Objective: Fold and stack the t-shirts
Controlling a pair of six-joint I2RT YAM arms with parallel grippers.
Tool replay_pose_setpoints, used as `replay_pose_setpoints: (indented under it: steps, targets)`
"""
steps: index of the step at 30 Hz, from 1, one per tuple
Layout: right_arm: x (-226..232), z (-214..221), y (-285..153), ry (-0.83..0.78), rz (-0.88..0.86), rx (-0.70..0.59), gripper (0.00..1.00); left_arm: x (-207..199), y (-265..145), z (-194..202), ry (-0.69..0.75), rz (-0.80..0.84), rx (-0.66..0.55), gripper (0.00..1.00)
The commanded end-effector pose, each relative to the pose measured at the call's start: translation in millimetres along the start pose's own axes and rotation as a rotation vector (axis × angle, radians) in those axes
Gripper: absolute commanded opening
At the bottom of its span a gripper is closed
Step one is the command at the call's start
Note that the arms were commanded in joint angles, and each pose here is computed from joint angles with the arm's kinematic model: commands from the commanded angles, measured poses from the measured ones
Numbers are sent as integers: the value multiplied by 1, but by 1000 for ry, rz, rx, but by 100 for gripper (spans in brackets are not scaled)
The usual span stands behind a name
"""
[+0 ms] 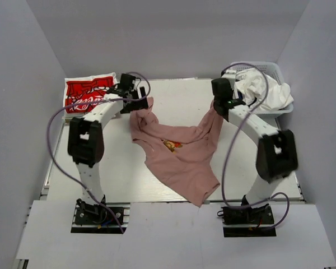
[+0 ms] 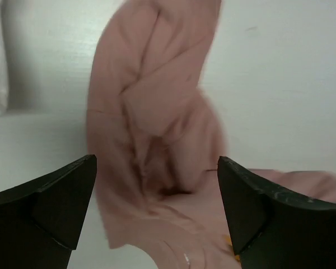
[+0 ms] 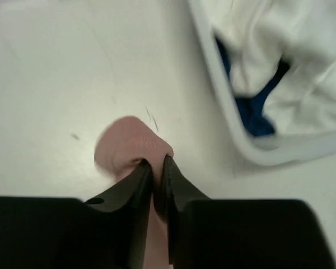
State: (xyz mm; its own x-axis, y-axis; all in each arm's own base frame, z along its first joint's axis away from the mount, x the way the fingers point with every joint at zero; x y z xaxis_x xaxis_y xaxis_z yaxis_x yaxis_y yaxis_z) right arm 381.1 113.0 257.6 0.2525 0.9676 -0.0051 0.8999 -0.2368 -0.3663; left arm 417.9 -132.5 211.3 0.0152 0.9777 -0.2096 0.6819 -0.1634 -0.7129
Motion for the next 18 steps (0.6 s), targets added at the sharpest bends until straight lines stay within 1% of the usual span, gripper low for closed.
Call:
replay_pose_setpoints:
  steps: [1,2,3,4,5,6,7,8,9,10,11,12,13,14,15,16,17,18]
  targets:
    - [0,11,27,79,36,199,22,16,-10,-27,-28,-151,-3,99]
    - [1,17,30,70,22,248,27,17,0,-27,-26,-168,14,99]
    - [4,24,36,53,12,274,61,17,0,-27,-26,-168,15,99]
    - [4,25,37,39,-9,273,82,18,-1,-26,-27,-166,6,99]
    - [5,23,33,44,-26,261,90,22,1,-12,-24,-174,30,99]
    - [4,35,27,36,-70,297,90,20,-13,-14,-28,-146,0,99]
    - [5,29,22,54,-102,266,90,20,-18,-9,-29,-124,-4,99]
    - [6,30,20,54,-132,258,90,23,-15,7,-40,-116,22,99]
    - [3,45,17,39,-148,296,90,22,-20,14,-42,-84,30,99]
    - [4,41,8,39,-198,287,90,17,-32,17,-50,-60,15,99]
    - [3,43,5,17,-225,292,90,20,-30,36,-42,-66,53,99]
    - [6,59,1,-39,-301,332,90,19,-33,45,-58,-42,76,99]
    - [18,60,-13,-70,-399,336,90,16,-36,56,-78,-15,106,99]
    - [23,61,-15,-149,-469,303,90,18,-40,73,-91,15,125,99]
    - [24,75,-21,-239,-530,316,90,15,-44,82,-104,82,149,99]
    - [35,86,-33,-289,-602,324,90,19,-45,105,-118,101,195,99]
    - [45,92,-40,-419,-663,290,90,13,-57,103,-115,198,143,99]
    - [51,98,-44,-452,-701,266,90,11,-62,109,-127,239,134,99]
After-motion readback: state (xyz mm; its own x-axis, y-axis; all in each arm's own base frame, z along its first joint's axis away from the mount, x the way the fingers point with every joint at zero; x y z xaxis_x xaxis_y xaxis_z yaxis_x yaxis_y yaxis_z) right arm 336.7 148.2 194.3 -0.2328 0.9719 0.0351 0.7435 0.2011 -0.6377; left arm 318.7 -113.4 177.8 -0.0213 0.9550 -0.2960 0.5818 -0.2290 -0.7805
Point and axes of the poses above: each gripper's point midway between its finger pads, its own y axis out along the fingers, its own x axis along the line the jaws close on, z = x × y, the point moved 9 cm from there along -y, back along the fingers, and after that the axes turned 4 degrees about y, right-handed, at the moved point
